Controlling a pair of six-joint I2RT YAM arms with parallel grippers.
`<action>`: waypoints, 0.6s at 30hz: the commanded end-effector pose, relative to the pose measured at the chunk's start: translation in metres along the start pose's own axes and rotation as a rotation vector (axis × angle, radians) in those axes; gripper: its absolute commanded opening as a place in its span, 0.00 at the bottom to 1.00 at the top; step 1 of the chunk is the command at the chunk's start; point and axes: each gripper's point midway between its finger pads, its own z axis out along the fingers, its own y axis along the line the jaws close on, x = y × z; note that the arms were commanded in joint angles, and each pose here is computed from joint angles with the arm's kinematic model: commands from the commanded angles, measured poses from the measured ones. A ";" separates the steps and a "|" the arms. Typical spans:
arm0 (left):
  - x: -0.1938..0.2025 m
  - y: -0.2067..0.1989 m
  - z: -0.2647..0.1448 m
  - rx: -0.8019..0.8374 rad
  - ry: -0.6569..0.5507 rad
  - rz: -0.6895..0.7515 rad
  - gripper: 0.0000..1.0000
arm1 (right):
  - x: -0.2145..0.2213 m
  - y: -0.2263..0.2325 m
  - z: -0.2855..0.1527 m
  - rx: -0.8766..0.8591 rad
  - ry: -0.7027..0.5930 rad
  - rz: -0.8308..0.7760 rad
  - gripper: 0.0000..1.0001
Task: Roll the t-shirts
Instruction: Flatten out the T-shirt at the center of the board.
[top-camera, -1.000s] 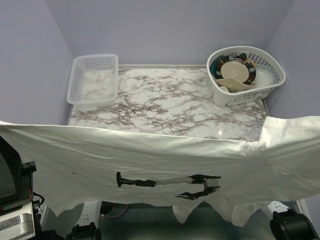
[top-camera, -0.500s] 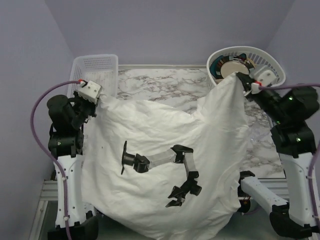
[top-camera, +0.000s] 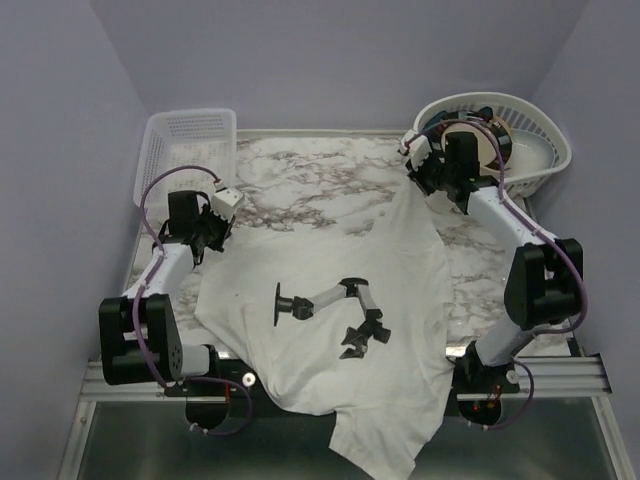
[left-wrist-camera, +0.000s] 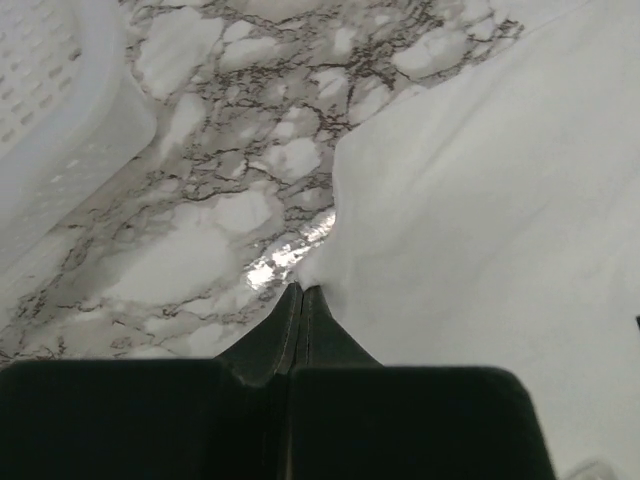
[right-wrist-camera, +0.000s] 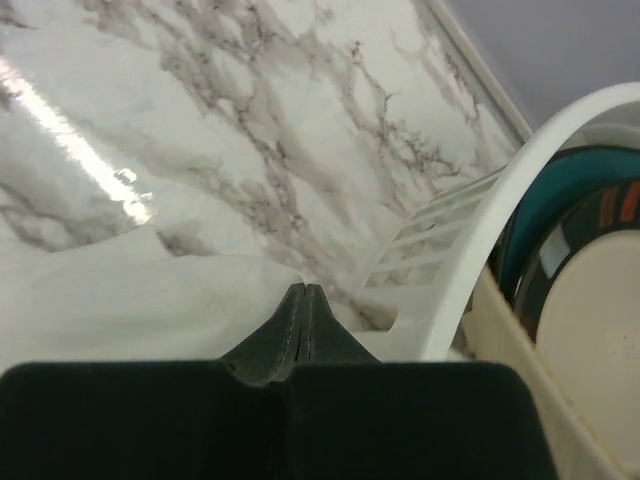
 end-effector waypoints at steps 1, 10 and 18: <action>-0.050 0.053 0.008 -0.164 -0.104 0.113 0.00 | -0.050 -0.081 0.023 0.190 -0.080 -0.086 0.01; -0.066 0.090 0.018 -0.249 -0.079 0.171 0.00 | -0.048 -0.109 0.064 0.221 -0.062 -0.066 0.00; -0.066 0.083 0.010 -0.207 -0.068 0.205 0.00 | -0.033 -0.092 0.057 0.167 -0.001 -0.079 0.00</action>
